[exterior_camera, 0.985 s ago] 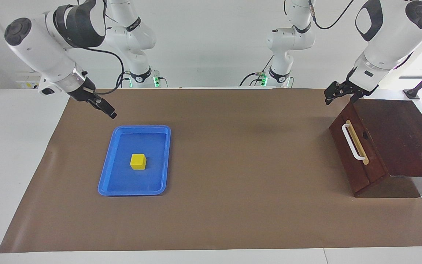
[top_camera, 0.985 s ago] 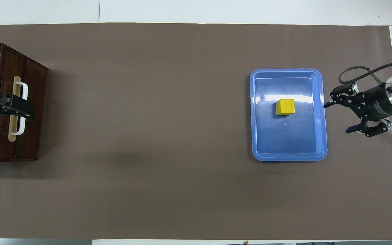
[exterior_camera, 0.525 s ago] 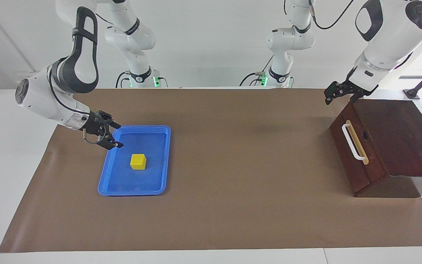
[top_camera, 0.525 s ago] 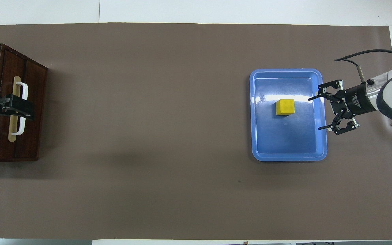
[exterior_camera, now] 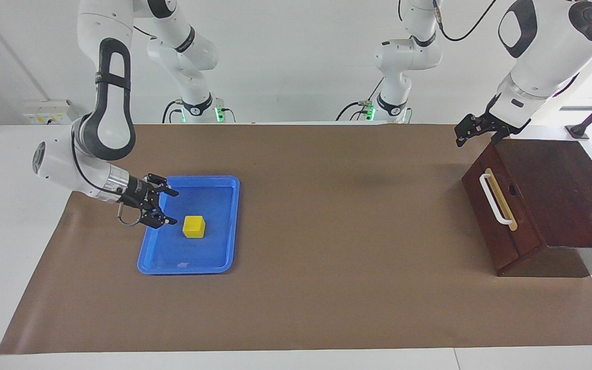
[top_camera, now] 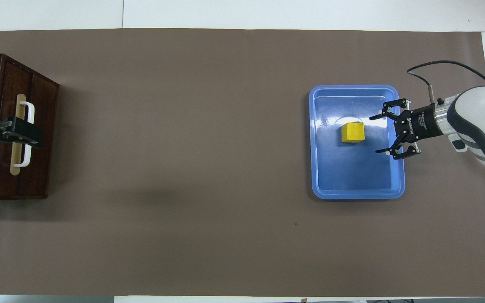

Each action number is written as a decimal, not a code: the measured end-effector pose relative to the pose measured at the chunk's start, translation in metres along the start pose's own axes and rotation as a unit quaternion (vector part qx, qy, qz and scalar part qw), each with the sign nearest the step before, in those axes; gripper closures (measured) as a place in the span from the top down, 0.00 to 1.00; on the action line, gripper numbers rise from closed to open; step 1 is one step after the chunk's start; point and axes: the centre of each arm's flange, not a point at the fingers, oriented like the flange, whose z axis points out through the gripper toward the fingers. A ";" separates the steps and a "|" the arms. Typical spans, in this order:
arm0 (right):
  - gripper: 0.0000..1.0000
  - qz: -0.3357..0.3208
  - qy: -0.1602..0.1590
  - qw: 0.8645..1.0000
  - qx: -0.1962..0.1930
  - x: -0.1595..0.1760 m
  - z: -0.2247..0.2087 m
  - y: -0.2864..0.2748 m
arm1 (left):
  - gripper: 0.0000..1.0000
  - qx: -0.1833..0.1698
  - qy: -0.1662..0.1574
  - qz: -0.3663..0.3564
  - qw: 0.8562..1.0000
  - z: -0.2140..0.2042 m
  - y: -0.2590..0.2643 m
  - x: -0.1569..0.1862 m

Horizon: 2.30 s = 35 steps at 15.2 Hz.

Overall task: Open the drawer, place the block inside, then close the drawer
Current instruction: 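Move the open right gripper over the yellow block in the tray, then close the right gripper on the yellow block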

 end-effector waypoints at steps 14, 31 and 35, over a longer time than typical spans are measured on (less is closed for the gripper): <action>1.00 -0.010 -0.016 1.000 0.015 0.000 0.035 -0.008 | 1.00 0.000 0.000 0.000 1.000 0.000 0.000 0.000; 0.55 -0.039 -0.015 0.999 0.027 0.006 0.040 -0.005 | 1.00 0.000 0.000 -0.001 1.000 0.000 -0.001 0.000; 0.55 -0.056 -0.022 0.998 0.024 -0.010 0.033 -0.013 | 1.00 0.000 0.000 -0.001 1.000 0.000 -0.001 0.000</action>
